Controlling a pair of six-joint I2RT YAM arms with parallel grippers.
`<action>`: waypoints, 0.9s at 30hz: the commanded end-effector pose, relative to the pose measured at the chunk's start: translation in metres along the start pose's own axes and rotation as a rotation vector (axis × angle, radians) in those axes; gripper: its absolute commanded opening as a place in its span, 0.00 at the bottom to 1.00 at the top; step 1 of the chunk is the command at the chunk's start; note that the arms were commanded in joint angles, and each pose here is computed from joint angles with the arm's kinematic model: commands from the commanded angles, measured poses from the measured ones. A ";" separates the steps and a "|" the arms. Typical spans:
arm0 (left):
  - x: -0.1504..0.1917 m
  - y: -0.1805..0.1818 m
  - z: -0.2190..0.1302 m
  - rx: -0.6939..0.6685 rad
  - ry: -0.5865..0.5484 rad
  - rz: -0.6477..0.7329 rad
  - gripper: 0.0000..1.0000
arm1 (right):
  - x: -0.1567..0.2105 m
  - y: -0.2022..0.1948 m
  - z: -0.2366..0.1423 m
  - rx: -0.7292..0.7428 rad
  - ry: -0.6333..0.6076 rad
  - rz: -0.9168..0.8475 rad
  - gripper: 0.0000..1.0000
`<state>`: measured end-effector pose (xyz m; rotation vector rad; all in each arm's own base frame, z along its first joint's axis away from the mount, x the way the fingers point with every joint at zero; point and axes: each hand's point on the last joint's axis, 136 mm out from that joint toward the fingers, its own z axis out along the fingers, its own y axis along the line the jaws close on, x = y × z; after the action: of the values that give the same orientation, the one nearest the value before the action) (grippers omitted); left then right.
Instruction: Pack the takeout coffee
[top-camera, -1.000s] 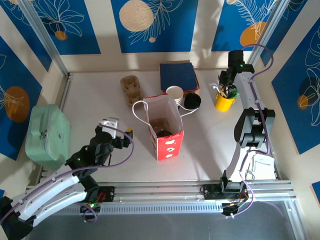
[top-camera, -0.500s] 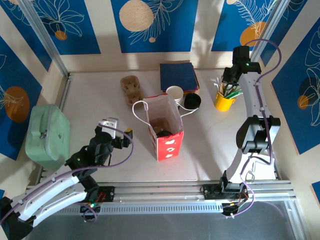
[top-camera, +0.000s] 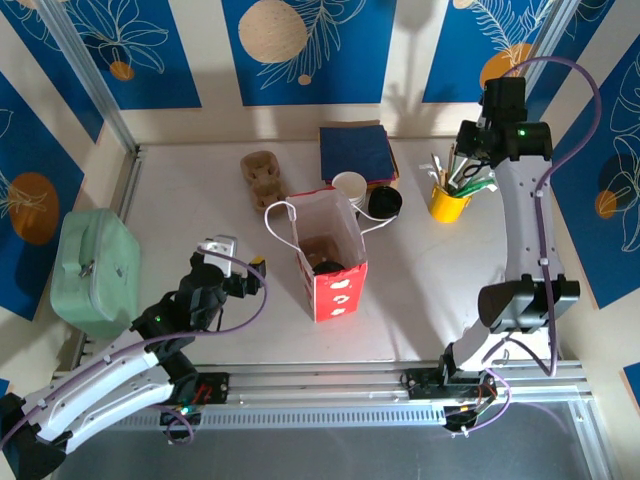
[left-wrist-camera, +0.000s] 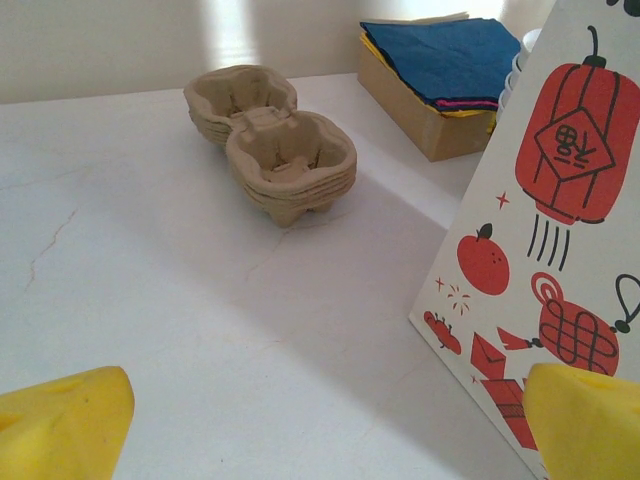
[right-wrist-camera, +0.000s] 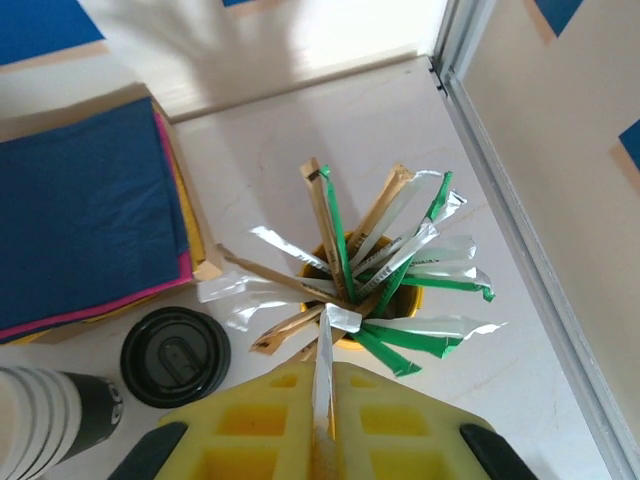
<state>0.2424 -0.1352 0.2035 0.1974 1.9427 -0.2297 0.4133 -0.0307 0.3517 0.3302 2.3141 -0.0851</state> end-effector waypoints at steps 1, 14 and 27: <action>-0.001 -0.005 0.001 0.021 -0.012 -0.014 1.00 | -0.005 0.006 -0.043 -0.031 -0.061 -0.039 0.11; -0.005 -0.008 0.002 0.028 -0.021 -0.016 0.99 | -0.003 0.083 -0.140 -0.362 -0.125 -0.153 0.09; -0.005 -0.011 0.005 0.035 -0.020 -0.020 1.00 | 0.039 0.155 -0.214 -0.666 -0.139 -0.313 0.07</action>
<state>0.2460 -0.1422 0.2026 0.2050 1.9413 -0.2463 0.2960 0.1439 0.4756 -0.2859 2.1057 0.3897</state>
